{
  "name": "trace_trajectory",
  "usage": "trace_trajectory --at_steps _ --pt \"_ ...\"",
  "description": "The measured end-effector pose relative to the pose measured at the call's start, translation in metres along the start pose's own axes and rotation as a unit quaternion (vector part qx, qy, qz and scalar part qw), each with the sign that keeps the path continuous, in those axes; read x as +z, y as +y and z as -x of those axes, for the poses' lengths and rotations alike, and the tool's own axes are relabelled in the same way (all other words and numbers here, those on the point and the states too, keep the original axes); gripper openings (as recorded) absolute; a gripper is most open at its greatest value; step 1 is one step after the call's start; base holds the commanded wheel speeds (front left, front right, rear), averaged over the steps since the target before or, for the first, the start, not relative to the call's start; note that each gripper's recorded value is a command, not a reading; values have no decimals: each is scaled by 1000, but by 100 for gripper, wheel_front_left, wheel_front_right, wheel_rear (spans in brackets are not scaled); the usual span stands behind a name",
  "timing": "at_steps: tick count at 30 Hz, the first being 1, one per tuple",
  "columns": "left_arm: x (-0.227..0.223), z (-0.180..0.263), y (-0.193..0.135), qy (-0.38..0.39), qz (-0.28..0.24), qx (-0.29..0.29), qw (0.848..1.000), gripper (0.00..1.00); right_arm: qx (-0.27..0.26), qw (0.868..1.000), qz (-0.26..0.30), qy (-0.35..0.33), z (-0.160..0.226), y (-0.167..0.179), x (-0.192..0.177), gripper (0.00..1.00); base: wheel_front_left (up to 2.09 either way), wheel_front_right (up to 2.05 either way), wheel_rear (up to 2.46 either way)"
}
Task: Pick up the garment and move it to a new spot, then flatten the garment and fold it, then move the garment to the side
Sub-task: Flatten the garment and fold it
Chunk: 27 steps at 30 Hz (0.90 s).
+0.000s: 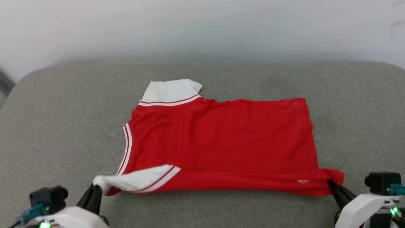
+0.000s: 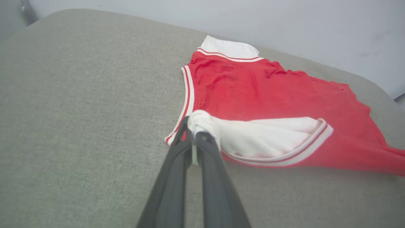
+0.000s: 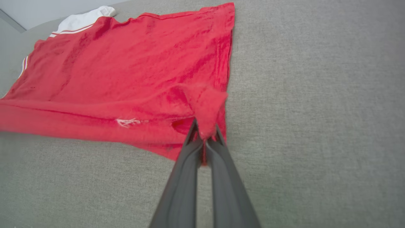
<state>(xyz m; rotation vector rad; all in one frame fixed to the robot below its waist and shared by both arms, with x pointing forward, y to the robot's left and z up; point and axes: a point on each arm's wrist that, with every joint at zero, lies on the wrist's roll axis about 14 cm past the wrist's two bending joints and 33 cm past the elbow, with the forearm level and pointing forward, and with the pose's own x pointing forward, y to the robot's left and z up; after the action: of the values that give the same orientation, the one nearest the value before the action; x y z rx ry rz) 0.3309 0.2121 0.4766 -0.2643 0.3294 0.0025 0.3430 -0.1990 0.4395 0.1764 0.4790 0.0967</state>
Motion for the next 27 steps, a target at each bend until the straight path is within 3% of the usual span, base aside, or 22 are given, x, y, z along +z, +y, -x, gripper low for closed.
trace_trajectory --at_steps 6,16,17,18,19,20,21,22,23,27 --pt "13 -39 -14 -10 -31 -33 999 0 10 999 27 17 -27 9 11 0 0 0 0" --pt "-15 -96 -14 36 -36 -42 998 0 11 997 55 50 -72 1 2 0 0 0 0" --pt "-20 -99 -12 43 -32 -40 998 0 11 997 56 55 -75 -1 -2 11 0 0 0" --pt "-26 -102 -13 53 -28 -43 997 0 11 997 57 59 -78 -1 -5 35 0 0 0" --pt "-33 -105 -11 64 -28 -41 997 0 11 996 57 62 -81 -2 -9 46 0 0 0" --pt "-38 -107 -9 73 -25 -40 996 0 11 996 58 68 -84 -2 -14 76 0 0 0" --pt "-44 -109 -8 82 -18 -38 996 40 12 996 58 73 -86 -2 -18 100 0 0 0" --pt "-50 -110 -8 93 -15 -36 995 76 13 995 59 75 -88 -2 -21 100 0 0 0" --pt "-54 -110 -6 99 -15 -36 994 100 14 995 60 74 -89 -2 -22 100 0 0 0" --pt "-58 -113 -3 102 -11 -33 994 100 20 996 64 62 -93 0 -22 100 0 0 0"
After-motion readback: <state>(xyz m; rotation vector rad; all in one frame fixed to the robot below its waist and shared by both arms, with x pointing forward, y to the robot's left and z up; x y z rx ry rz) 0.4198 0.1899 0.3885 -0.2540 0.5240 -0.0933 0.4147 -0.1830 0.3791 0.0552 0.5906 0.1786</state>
